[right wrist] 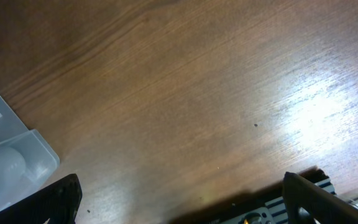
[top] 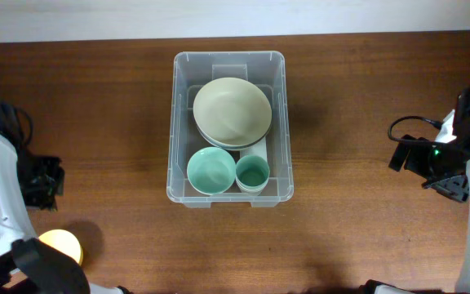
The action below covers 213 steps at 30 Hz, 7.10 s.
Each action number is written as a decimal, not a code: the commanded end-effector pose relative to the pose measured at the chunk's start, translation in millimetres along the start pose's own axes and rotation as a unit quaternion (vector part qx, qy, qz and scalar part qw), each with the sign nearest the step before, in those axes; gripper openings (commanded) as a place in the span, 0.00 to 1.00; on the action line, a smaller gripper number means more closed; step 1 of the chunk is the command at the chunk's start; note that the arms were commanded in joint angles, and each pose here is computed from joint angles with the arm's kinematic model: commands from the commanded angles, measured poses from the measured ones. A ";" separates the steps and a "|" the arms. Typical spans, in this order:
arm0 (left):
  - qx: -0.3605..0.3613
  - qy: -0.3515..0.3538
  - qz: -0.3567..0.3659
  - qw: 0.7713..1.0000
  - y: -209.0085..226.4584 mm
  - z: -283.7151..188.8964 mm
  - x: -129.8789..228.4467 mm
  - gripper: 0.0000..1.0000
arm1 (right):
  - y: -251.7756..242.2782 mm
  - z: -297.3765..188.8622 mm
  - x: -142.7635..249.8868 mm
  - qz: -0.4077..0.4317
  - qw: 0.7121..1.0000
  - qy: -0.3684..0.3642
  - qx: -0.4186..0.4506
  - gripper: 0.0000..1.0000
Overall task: Pack container
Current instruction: 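Move the left gripper to the yellow bowl and grasp its rim, then lift the yellow bowl with the left gripper and lower it into the bin, then release the yellow bowl and raise the left gripper out of the bin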
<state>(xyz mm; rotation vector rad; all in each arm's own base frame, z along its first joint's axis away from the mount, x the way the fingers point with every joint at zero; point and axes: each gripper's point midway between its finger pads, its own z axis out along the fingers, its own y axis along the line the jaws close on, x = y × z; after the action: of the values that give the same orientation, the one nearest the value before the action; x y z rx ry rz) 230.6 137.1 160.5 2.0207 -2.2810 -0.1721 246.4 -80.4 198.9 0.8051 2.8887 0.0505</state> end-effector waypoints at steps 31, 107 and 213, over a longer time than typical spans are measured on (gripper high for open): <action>-0.054 -0.050 -0.046 0.996 38.0 139.1 -27.0 0.58 | 0.4 -6.7 -2.8 -0.001 1.000 -0.013 -0.003 0.99; 0.154 -0.143 0.359 0.909 -129.0 -74.0 56.7 0.01 | 0.5 -6.8 -3.7 -0.001 1.000 -0.015 -0.004 0.99; 0.017 -0.105 0.681 0.725 -171.3 31.3 272.9 0.01 | 0.5 -6.8 -3.6 -0.003 1.000 -0.015 -0.004 0.99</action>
<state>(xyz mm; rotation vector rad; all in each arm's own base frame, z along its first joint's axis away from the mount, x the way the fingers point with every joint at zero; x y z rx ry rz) 362.2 -151.9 103.9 -0.1213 -3.1691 -0.2264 247.3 -80.8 199.1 0.8033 2.8848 0.0498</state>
